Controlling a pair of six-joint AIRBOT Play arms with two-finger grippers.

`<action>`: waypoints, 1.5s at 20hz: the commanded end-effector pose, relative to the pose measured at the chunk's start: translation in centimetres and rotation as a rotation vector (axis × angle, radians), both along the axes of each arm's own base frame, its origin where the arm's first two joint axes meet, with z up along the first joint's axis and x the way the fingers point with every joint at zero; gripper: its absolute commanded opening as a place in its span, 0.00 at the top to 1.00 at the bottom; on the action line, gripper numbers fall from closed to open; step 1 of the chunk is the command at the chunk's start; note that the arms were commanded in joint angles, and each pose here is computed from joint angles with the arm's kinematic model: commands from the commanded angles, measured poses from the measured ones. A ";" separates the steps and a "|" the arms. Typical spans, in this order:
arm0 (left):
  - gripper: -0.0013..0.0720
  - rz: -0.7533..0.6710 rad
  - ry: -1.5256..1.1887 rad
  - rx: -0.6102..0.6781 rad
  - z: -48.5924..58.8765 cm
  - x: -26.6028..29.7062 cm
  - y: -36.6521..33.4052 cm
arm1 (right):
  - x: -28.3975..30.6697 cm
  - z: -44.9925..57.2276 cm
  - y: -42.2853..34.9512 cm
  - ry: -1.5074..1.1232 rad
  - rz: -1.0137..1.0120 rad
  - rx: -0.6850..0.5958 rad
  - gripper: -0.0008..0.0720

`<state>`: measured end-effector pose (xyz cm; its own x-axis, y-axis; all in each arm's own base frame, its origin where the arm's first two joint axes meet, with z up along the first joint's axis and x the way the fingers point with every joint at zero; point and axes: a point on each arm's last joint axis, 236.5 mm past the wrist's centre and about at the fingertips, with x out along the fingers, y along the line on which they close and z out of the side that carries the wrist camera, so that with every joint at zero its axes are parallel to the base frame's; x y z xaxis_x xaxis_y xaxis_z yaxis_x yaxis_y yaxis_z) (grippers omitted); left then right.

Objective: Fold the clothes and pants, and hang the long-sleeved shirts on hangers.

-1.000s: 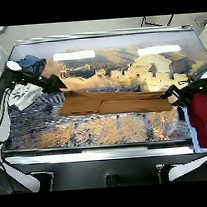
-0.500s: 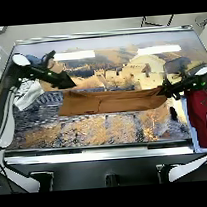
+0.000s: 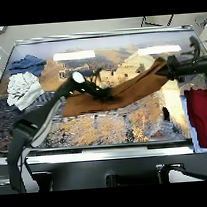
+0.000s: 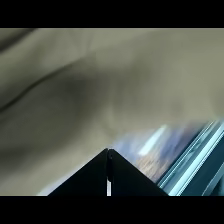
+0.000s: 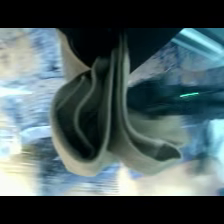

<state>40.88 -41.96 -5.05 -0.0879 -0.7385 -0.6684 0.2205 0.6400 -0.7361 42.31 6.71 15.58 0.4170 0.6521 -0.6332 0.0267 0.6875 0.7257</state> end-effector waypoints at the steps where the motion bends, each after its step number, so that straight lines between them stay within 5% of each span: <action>1: 0.95 0.233 0.083 -0.142 -0.7 0.7 -7.1 | -3.4 5.4 4.6 -0.084 0.066 0.028 0.94; 4: 0.95 0.399 0.186 -0.332 1.3 -0.2 -13.4 | -4.8 5.9 7.1 -0.059 0.100 0.034 0.94; 7: 0.95 0.460 0.246 -0.389 1.5 -2.5 -16.9 | -4.7 5.4 7.7 -0.050 0.095 0.015 0.94; 11: 0.95 0.272 0.141 -0.362 1.6 -1.9 -13.8 | -1.8 3.3 6.7 -0.030 0.022 0.007 0.94; 14: 0.95 0.134 -0.028 -0.102 0.9 2.6 -2.6 | 0.0 0.2 10.3 -0.004 0.098 0.042 0.94; 17: 0.95 0.227 -0.251 0.177 6.2 9.6 13.8 | 1.2 -3.5 16.3 0.041 0.160 0.086 0.94; 23: 0.95 0.577 -0.587 0.231 26.4 10.2 34.8 | 1.7 -14.6 28.1 0.169 0.171 0.123 0.94; 24: 0.95 0.608 -0.647 0.230 29.1 9.3 36.1 | 1.5 -16.7 29.5 0.190 0.166 0.119 0.77; 25: 0.95 0.622 -0.711 0.233 31.7 8.2 37.0 | 1.1 -18.1 30.6 0.224 0.160 0.135 0.33; 26: 0.95 0.635 -0.756 0.233 33.7 7.1 37.5 | 0.9 -18.7 31.2 0.255 0.158 0.165 0.05; 30: 0.95 0.649 -0.872 0.231 38.5 3.9 37.9 | 3.5 -16.1 24.6 0.204 0.156 0.153 0.06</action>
<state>47.37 -5.45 29.75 0.7860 -0.3667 -0.4977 0.1748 0.9040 -0.3901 44.33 34.64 -1.14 0.1581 0.7964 -0.5838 0.0927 0.5766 0.8117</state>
